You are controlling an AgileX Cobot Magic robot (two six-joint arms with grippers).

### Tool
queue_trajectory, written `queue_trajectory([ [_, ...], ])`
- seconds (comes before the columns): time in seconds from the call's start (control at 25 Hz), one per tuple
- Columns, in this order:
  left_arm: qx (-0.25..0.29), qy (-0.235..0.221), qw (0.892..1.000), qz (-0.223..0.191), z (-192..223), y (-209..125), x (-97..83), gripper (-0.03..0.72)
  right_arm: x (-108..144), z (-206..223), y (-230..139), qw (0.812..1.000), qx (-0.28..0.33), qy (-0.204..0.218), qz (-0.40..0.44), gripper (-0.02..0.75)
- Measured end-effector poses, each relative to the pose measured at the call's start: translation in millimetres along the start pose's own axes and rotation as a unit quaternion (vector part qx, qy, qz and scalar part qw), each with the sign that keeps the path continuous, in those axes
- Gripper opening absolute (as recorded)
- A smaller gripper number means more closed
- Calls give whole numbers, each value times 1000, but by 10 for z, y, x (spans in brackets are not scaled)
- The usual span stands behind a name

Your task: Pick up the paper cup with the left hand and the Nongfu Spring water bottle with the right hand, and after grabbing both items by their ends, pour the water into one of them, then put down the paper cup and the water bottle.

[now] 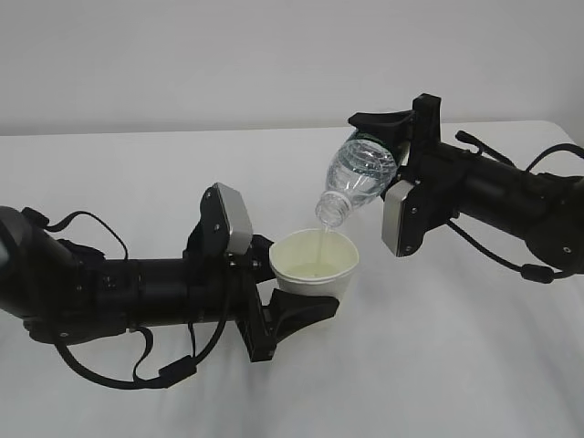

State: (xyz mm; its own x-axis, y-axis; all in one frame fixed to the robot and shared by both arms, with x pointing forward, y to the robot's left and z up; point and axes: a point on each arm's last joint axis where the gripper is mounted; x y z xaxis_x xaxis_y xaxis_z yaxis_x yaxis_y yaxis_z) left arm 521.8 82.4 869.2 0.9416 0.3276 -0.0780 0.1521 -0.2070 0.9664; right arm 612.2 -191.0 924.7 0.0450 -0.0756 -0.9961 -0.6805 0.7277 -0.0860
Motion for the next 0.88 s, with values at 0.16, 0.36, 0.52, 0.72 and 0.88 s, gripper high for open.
queue_trajectory([
  [0.16, 0, -1, 1000, 0, 0, -1, -2, 484, 0, 0, 0, 1000, 0, 0, -5, 467],
  [0.36, 1, -2, 1000, 1, 0, -1, -3, 484, -2, 0, -7, 1000, 4, -1, -6, 466],
  [0.52, 1, -2, 1000, 1, 0, -1, -3, 484, -3, 0, -13, 1000, 7, -2, -5, 467],
  [0.72, 2, -1, 1000, 1, 0, -3, -2, 484, -5, 0, -15, 1000, 8, -3, -5, 466],
  [0.88, 2, -1, 1000, 1, 0, -3, -2, 484, -5, 0, -15, 1000, 8, -3, -5, 466],
])
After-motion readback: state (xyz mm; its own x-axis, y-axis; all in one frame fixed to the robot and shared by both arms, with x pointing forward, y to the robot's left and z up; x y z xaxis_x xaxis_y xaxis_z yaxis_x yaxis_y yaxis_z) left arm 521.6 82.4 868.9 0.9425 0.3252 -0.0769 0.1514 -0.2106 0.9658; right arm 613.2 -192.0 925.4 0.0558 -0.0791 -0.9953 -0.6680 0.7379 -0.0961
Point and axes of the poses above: a point on each arm's last joint axis where the gripper is mounted, z pointing out along that axis toward the gripper, x along the wrist's bending axis when the last joint is at zero, y = z × x, and after that the axes turned 1 degree about -z, right-handed
